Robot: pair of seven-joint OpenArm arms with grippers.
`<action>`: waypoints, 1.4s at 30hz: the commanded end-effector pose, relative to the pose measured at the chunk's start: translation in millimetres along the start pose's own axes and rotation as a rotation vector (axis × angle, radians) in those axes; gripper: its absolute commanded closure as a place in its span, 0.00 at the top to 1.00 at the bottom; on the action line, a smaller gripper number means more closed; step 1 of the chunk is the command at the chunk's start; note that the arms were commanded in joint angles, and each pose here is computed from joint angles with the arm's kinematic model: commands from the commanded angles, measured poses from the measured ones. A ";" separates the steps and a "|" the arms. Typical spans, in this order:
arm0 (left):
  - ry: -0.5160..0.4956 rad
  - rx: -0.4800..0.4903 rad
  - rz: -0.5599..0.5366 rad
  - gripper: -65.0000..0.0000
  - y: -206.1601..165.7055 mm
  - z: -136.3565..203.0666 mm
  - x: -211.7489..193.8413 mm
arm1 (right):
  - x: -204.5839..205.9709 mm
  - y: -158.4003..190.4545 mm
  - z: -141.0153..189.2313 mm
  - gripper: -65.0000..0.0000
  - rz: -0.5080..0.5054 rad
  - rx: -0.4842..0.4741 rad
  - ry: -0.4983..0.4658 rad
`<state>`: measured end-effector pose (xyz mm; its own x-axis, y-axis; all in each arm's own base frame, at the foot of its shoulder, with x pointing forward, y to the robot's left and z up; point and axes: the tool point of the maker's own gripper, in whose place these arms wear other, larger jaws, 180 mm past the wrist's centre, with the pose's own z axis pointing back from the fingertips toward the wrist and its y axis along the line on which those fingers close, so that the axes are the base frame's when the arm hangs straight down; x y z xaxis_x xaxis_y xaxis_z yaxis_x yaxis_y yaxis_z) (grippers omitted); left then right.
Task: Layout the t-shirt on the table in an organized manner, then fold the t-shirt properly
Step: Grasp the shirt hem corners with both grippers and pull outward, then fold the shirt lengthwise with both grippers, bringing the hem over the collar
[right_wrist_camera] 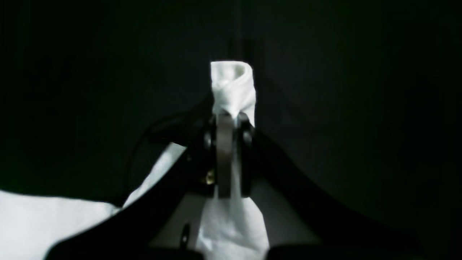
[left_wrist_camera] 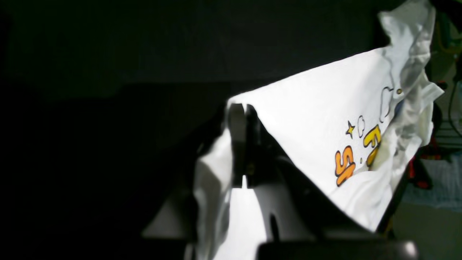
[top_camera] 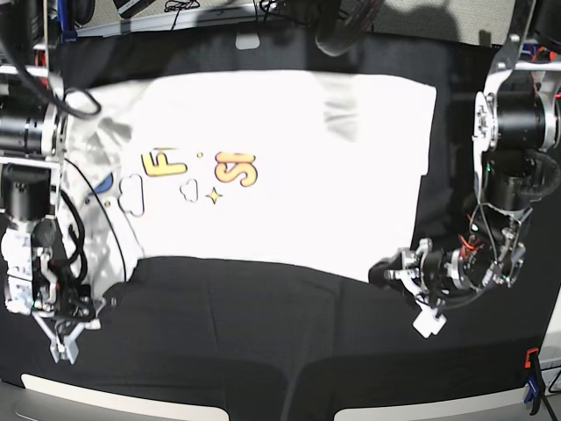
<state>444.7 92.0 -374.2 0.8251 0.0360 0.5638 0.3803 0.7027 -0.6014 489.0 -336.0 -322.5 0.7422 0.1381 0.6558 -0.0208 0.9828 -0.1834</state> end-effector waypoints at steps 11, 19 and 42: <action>-0.075 0.022 -0.076 0.00 1.0 24.7 40.0 | 45.5 -8.1 23.6 0.00 0.049 -0.002 -0.082; -0.103 0.014 -0.201 0.00 -19.4 29.0 35.0 | 59.7 26.2 48.1 0.00 0.195 0.149 -0.110; -0.012 0.062 -0.508 0.00 -90.1 90.7 -106.8 | -81.1 14.8 158.4 0.00 0.224 0.134 -0.141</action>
<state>276.1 88.8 -342.7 0.5709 -0.3303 0.7516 0.6973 0.6784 -0.2315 315.5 -310.3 -278.5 0.6416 0.3410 0.6871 -0.2690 0.9389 -0.2148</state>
